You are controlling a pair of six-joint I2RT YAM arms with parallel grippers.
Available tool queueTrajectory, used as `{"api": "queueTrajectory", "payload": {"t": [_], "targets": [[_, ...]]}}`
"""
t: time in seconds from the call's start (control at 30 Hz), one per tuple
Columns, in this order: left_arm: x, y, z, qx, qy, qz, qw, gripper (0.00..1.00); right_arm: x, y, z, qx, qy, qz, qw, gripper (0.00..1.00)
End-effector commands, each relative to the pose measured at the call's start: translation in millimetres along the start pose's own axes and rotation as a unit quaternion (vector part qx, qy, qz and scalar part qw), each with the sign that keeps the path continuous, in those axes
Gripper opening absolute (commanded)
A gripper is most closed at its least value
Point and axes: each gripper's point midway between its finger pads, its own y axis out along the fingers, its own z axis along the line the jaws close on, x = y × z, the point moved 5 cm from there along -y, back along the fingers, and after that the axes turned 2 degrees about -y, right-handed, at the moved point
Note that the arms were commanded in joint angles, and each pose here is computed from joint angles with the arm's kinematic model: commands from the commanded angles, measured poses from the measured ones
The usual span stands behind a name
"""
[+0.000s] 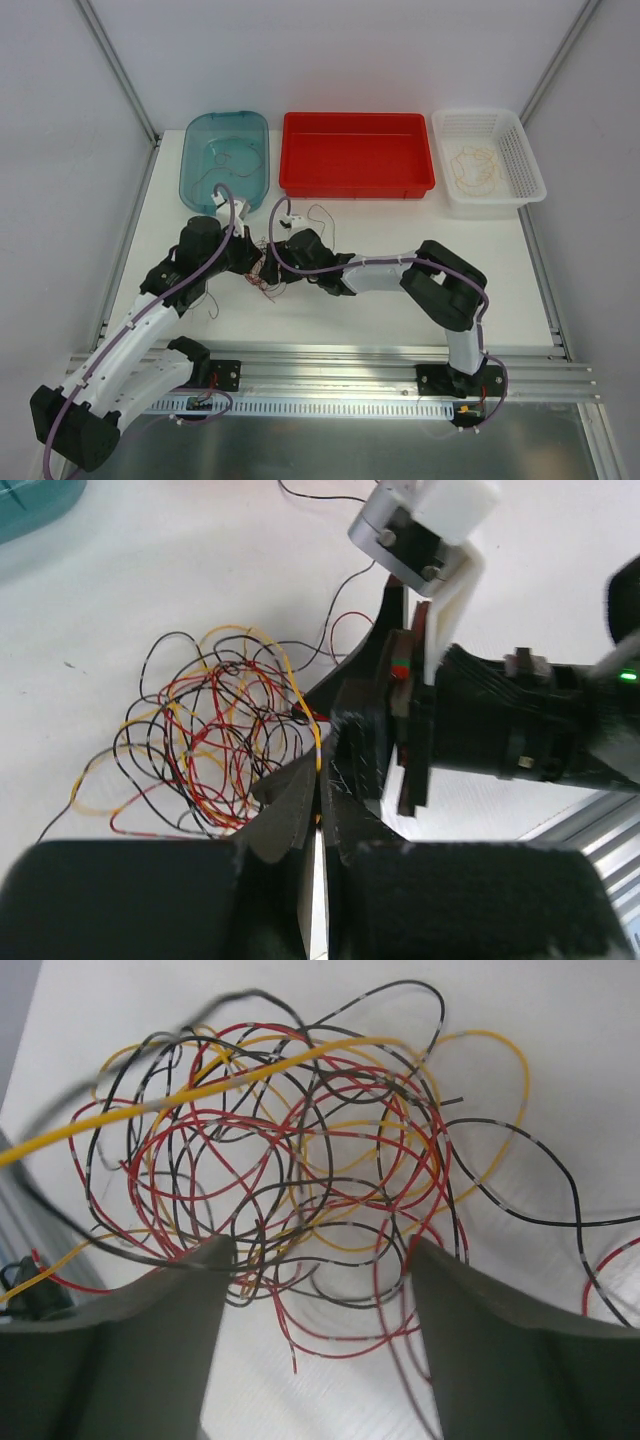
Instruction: Untangle the cables
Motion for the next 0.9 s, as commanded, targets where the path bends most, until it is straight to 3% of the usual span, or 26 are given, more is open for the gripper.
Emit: {"api": "queueTrajectory", "payload": {"t": [0.0, 0.07, 0.2, 0.33, 0.6, 0.87], "targets": [[9.9, -8.4, -10.0, -0.034, -0.002, -0.037, 0.999, 0.00, 21.5, 10.3, -1.2, -0.033, 0.044, -0.060, 0.997, 0.67], [14.3, -16.4, -13.4, -0.041, -0.010, -0.056, 0.998, 0.00, 15.5, 9.6, -8.2, -0.048, 0.045, -0.053, 0.996, 0.57], [32.2, -37.6, -22.6, -0.053, -0.033, -0.102, 0.993, 0.00, 7.7, -3.7, -36.6, -0.110, 0.052, -0.045, 0.992, 0.22], [72.0, -81.7, -34.2, -0.053, -0.034, -0.172, 0.983, 0.00, -1.4, -32.5, -73.0, -0.197, 0.055, -0.028, 0.979, 0.02], [122.6, -146.7, -28.2, 0.034, -0.045, -0.250, 0.967, 0.00, 6.9, -117.9, -146.0, -0.341, 0.074, -0.032, 0.937, 0.01], [142.2, -183.9, -10.2, 0.127, -0.058, -0.296, 0.945, 0.00, 9.5, -200.4, -194.8, -0.405, 0.102, -0.044, 0.908, 0.01]]}}
